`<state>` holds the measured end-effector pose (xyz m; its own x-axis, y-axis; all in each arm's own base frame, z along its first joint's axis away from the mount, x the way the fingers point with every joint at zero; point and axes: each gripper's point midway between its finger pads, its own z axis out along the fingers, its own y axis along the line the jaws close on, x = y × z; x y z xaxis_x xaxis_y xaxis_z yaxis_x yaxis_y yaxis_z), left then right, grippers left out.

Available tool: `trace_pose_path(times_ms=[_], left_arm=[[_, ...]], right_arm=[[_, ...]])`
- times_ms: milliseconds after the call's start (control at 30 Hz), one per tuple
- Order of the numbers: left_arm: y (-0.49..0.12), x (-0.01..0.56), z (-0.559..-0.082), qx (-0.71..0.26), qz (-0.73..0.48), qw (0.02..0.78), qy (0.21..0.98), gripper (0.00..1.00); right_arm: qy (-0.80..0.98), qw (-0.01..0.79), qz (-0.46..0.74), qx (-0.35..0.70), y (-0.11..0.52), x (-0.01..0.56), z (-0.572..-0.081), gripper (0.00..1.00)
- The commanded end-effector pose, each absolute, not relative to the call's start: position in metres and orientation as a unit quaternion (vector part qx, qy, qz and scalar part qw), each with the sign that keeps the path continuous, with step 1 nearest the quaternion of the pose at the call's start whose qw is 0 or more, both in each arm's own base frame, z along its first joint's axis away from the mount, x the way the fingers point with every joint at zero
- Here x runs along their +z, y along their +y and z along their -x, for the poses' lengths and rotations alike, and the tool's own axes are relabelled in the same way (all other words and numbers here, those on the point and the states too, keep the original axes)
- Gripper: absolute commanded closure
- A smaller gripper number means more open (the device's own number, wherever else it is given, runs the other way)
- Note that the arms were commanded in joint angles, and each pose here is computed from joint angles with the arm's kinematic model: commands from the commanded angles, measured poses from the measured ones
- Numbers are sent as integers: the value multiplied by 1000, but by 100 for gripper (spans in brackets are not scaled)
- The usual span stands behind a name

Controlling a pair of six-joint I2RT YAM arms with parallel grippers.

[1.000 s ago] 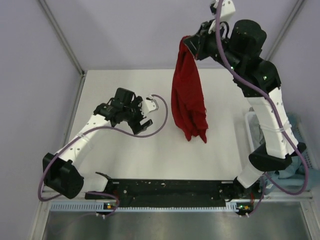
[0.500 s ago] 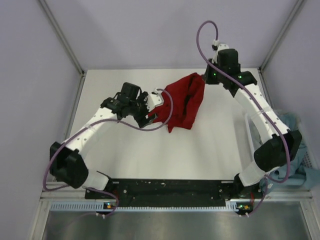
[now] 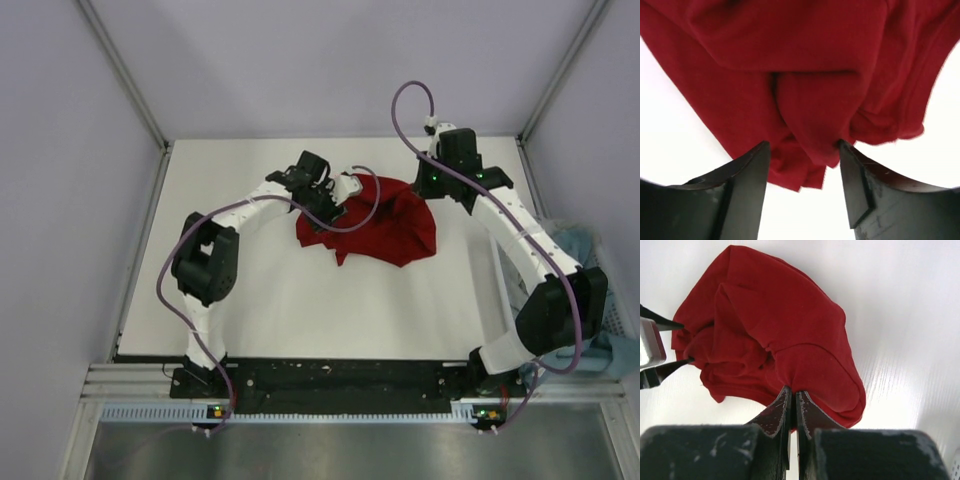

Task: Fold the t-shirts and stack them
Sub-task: Flatten out the tshirt

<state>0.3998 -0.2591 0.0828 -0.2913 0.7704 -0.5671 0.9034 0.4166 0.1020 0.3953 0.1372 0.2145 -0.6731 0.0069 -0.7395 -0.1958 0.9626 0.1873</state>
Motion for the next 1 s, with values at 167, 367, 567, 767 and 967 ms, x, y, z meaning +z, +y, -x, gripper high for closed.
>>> trace_pose_path(times_ms=[167,367,567,767,967], left_arm=[[-293,89,-402,-186,-553,280,763,55],[-293,80,-387,-200,-572,258,753,56],[-274,112,-421,-118,-520,303,790,100],[-201,283,-420,-22,-430,468,771,100],[-159,384,-330,-16,-434,557,708,100]], right_arm=[[873,469,59,120,131,255,-401,100],[858,497,56,117,123,280,-399,100],[841,533,45,78,101,308,-386,100],[782,622,7,28,56,393,-340,100],[697,715,13,48,40,486,-267,100]])
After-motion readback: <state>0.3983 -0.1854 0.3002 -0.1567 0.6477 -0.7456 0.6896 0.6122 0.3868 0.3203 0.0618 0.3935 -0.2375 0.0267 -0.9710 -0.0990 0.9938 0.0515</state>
